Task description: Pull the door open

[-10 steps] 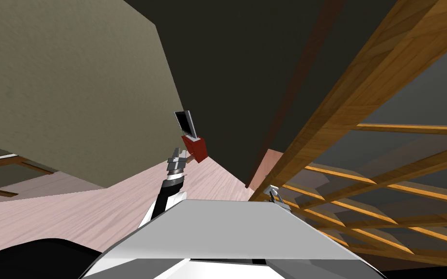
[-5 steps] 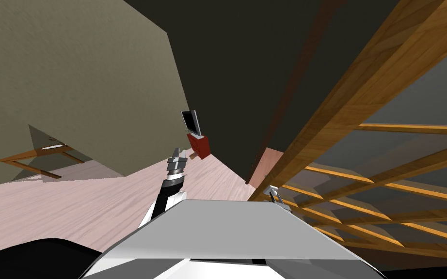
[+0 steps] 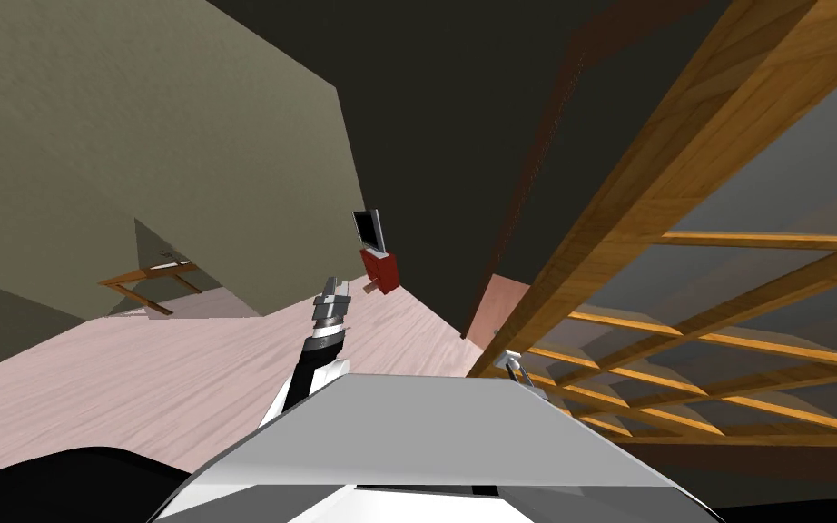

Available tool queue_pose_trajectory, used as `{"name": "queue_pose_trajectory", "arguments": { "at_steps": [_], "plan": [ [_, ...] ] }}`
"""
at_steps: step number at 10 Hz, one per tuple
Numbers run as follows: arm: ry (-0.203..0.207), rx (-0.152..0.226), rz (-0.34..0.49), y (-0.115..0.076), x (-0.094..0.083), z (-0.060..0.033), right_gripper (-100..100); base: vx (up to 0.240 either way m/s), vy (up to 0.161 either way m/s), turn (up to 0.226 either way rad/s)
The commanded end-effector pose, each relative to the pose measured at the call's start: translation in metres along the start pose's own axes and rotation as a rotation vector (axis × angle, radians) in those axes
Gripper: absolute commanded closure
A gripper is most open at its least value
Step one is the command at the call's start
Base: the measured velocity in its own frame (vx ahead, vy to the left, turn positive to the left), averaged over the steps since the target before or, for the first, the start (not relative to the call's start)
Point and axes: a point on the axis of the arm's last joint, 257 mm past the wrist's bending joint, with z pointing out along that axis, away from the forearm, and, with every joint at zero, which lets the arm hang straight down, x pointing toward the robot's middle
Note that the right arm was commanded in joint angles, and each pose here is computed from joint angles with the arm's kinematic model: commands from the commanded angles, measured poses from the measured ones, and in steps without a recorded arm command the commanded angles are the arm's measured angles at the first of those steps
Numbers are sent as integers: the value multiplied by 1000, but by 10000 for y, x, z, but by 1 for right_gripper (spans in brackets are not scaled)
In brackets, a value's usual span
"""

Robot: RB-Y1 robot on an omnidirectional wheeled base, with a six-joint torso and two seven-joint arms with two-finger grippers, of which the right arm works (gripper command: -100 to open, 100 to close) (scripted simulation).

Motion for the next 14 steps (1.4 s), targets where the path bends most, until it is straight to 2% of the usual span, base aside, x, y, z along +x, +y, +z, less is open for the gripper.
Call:
{"name": "queue_pose_trajectory", "arguments": {
  "at_steps": [1, 7, 8, 14],
  "plan": [
    [1, 18, 0, -17, 1, -28, 100, -184, -18, 133],
    [3, 87, 1, -77, 6, -139, 100, -246, -30, 126],
    [5, 81, 0, -74, 14, -113, 100, -120, -10, 26],
    [3, 130, 1, -82, 3, -129, 100, -230, -34, 139]
  ]
}}
